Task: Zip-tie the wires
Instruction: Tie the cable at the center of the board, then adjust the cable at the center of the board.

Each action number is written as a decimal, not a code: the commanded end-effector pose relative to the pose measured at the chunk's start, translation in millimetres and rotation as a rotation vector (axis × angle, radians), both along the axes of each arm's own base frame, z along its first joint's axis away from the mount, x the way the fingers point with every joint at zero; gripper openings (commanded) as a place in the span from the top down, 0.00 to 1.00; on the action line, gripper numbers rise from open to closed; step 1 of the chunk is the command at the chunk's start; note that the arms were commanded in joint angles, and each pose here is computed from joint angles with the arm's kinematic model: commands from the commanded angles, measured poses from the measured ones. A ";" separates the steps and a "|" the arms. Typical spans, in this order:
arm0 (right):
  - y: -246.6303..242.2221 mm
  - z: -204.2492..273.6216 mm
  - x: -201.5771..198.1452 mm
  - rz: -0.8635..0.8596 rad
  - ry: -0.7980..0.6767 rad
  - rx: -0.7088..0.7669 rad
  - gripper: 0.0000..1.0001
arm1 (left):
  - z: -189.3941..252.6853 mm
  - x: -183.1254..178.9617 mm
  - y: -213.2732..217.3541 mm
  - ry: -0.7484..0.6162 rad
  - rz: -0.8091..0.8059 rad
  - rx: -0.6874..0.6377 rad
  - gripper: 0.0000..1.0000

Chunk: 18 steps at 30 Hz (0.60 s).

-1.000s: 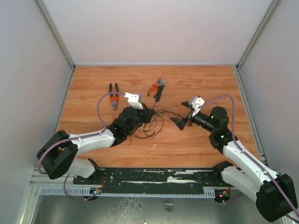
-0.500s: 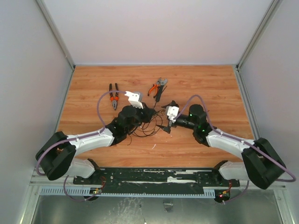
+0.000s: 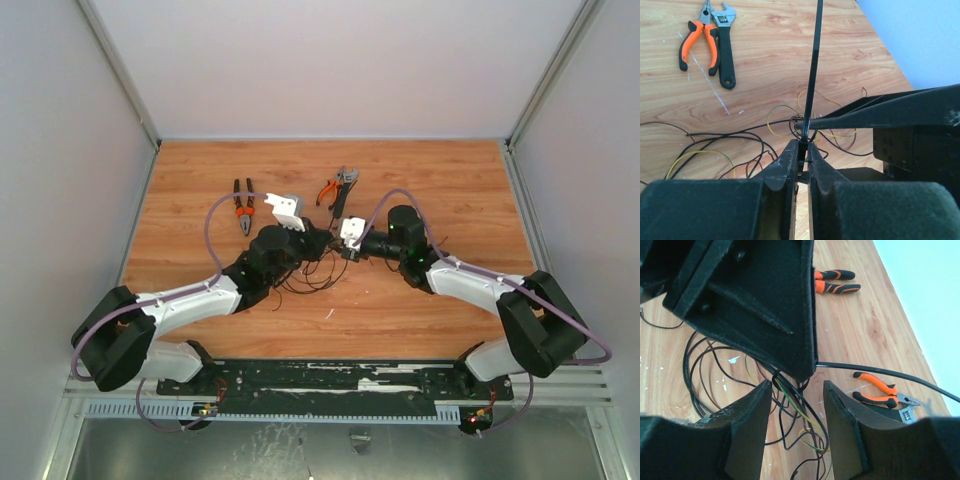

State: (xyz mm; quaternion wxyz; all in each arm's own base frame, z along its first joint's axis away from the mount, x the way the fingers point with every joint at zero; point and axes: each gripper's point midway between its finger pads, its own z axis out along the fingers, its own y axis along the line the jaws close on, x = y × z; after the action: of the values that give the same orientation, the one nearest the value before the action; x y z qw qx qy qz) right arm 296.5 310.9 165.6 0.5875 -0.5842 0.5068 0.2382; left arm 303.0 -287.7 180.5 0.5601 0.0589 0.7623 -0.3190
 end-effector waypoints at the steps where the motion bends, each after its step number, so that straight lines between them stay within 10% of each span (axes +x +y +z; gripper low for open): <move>1: 3.8 -8.7 -4.3 0.037 0.018 -0.044 0.55 | 27.4 4.0 1.8 -0.054 0.008 -0.030 1.00; 8: 1.9 -12.2 -3.7 0.032 0.028 -0.062 0.59 | 37.5 2.4 8.6 -0.073 0.025 -0.032 1.00; 14: 6.5 -5.5 -0.2 0.025 0.054 -0.042 0.96 | 35.6 0.8 9.3 -0.066 0.025 -0.041 1.00; 18: 0.9 0.8 1.7 -0.018 0.054 -0.032 1.00 | 36.3 0.6 11.9 -0.066 0.032 -0.042 1.00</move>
State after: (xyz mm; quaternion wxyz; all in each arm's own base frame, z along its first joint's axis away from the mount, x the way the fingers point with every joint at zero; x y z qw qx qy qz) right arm 295.8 311.1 153.6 0.5580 -0.5963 0.5236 0.2425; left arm 299.1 -280.0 195.9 0.5705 0.0573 0.7551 -0.3178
